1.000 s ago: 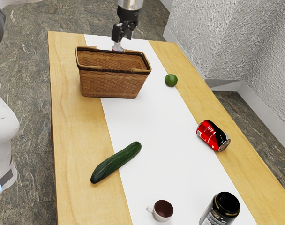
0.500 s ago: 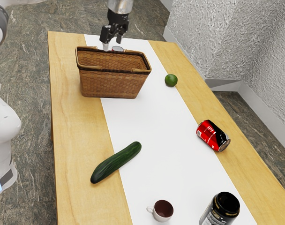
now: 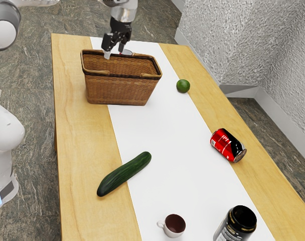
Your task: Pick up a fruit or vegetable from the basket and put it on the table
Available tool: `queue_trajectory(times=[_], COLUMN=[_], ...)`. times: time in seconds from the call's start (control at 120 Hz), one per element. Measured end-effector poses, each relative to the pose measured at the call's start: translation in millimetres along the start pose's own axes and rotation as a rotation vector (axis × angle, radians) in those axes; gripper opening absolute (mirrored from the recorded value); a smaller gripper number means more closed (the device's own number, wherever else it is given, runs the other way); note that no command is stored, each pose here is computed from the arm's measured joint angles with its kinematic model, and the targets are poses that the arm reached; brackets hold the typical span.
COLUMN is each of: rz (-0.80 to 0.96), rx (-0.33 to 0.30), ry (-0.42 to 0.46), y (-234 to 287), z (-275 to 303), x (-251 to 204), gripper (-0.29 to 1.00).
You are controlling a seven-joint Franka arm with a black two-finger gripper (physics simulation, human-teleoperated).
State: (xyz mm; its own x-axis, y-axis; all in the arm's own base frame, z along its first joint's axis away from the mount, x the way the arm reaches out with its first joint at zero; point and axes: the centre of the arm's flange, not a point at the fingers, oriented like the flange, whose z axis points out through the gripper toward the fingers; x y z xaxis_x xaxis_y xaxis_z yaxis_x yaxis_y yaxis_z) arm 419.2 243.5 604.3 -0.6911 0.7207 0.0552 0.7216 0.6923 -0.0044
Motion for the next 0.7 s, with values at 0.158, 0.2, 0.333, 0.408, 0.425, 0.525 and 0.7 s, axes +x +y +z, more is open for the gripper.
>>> queue_trajectory(times=[0.158,0.2,0.333,0.408,0.425,0.525,0.7], rz=[0.015,0.018,0.014,0.006,0.003,0.004,0.025], rx=[0.014,0.017,0.017,0.011,0.01,0.012,0.023], ry=[-0.002,-0.003,-0.009,-0.015,-0.017,-0.021,-0.023], y=[2.0,2.1,3.9,6.7,7.4,11.3,25.2], z=[30.0,36.5,48.2,49.2,49.3,53.8,74.1], x=[0.4,1.0,8.0,16.6,19.1,23.5,17.8], gripper=[0.7,0.7,0.7,0.7,0.7,0.7,0.7])
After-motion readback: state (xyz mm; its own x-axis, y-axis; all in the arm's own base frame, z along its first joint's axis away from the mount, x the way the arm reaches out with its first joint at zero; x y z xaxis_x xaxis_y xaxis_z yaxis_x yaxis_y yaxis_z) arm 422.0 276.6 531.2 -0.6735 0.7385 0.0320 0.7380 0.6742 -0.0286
